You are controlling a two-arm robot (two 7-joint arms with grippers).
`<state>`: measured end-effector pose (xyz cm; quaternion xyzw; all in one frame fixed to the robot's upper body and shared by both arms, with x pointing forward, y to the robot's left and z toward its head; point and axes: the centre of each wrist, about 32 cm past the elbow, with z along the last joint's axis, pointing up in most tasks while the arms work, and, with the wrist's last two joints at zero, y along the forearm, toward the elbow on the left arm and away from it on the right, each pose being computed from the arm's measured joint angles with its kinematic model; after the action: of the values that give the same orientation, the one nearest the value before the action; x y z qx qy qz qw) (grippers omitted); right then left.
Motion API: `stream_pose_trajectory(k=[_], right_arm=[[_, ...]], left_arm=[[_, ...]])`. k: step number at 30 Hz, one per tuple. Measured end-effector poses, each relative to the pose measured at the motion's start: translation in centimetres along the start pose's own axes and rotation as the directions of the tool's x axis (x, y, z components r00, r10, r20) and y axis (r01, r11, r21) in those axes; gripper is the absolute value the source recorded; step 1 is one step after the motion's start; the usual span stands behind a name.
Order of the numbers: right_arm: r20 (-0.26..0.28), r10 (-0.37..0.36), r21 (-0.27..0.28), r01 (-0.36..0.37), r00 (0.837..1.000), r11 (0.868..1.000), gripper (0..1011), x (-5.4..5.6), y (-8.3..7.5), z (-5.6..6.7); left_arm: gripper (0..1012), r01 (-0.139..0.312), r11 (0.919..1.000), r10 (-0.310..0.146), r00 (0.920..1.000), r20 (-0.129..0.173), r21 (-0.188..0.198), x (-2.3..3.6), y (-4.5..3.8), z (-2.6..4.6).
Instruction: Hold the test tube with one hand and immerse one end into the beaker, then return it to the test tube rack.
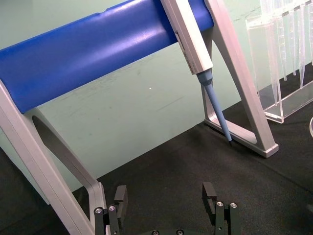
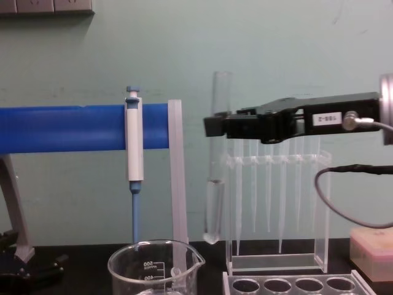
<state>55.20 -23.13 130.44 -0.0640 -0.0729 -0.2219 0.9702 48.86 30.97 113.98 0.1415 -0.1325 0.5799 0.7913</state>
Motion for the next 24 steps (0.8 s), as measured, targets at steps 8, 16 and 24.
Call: stream_pose_trajectory(k=[8,16,24], right_arm=[[-0.026,-0.086,-0.001,0.086,0.996,0.996,224,-0.7,-1.3,-0.2],[-0.052,-0.192,-0.013,0.191,0.98,0.981,224,-1.7,-2.5,-0.4],[-0.079,-0.27,-0.035,0.268,0.96,0.963,224,-2.8,-3.5,-1.5]], left_arm=[[1000,0.0,1.0,0.0,1.0,0.0,0.0,0.0,0.0,0.0],[1000,0.0,1.0,0.0,1.0,0.0,0.0,0.0,0.0,0.0],[1000,0.0,1.0,0.0,1.0,0.0,0.0,0.0,0.0,0.0]])
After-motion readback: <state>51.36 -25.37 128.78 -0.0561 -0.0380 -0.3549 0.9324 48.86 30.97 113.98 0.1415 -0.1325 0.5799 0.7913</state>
